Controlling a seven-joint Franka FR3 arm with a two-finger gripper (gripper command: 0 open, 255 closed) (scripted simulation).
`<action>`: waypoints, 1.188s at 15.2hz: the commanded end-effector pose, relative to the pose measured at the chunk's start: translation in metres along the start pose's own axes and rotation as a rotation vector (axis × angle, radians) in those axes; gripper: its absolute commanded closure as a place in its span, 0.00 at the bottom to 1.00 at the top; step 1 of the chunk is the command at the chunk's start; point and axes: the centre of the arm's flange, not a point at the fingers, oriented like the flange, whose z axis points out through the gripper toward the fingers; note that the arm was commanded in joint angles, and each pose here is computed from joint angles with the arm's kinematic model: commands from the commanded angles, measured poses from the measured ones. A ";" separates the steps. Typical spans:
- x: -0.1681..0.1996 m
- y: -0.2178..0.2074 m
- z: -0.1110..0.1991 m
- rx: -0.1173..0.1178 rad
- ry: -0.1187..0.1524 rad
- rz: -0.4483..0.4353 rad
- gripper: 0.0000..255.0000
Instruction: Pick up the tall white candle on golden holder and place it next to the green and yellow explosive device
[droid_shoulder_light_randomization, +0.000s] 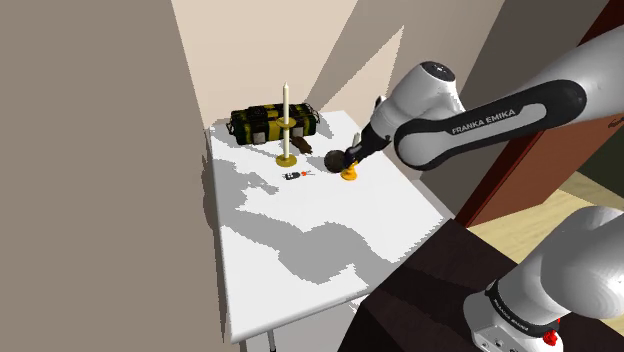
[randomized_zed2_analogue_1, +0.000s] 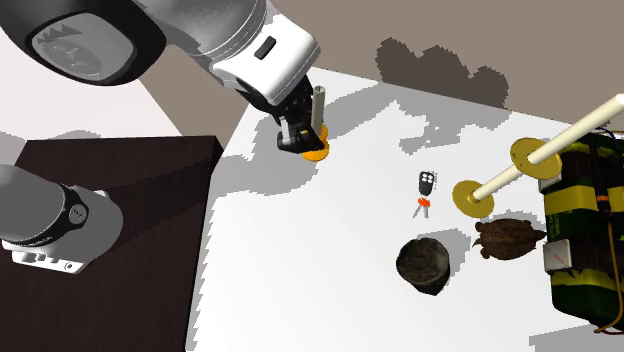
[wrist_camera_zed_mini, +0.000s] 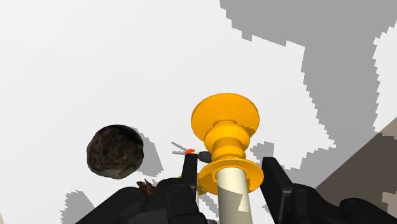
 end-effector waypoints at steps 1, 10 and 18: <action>0.005 -0.001 -0.009 0.000 -0.001 0.000 1.00; 0.079 0.051 0.012 0.000 -0.001 0.000 1.00; 0.159 0.111 0.046 0.000 -0.001 0.000 1.00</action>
